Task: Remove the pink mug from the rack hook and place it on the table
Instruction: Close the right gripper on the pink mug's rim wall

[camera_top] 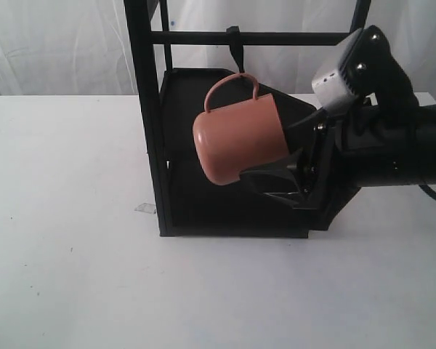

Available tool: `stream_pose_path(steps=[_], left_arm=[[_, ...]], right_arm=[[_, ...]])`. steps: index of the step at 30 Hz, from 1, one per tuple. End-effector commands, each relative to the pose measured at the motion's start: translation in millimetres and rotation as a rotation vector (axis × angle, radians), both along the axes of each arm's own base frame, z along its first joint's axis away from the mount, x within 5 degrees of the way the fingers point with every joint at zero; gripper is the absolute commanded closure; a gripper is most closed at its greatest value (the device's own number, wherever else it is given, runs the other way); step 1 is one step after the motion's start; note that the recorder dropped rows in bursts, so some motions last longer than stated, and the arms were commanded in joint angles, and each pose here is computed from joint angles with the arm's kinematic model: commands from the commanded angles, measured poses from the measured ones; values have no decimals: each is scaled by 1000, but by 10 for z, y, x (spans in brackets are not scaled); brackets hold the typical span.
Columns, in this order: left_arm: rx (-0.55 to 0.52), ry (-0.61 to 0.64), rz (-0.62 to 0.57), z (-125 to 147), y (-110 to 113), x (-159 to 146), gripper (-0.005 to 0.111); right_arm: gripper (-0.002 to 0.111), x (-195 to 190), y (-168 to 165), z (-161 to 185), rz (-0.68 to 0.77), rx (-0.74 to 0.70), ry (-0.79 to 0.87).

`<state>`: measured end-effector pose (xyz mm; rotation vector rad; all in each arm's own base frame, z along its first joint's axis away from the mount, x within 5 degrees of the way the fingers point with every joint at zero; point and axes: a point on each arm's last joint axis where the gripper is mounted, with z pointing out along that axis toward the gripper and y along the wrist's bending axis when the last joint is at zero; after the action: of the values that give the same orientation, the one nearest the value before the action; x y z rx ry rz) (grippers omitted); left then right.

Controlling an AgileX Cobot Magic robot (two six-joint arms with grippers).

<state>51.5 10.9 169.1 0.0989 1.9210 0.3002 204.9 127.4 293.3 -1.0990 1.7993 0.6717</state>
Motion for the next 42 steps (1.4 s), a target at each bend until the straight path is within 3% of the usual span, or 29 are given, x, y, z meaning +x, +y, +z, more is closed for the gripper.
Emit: stream_pose_path(steps=[1, 11, 19, 37, 42], left_arm=[[0, -5, 4, -6, 2, -1, 107], [0, -5, 4, -6, 2, -1, 107], [0, -5, 4, -6, 2, -1, 107], [0, -5, 4, -6, 2, -1, 107], [0, -5, 4, -6, 2, -1, 107]], right_arm=[[46, -2, 10, 23, 12, 10, -6], [47, 31, -6, 19, -23, 1, -20], [69, 31, -6, 19, -23, 1, -20], [71, 76, 9, -47, -24, -6, 7], [87, 96, 22, -47, -38, 26, 27]])
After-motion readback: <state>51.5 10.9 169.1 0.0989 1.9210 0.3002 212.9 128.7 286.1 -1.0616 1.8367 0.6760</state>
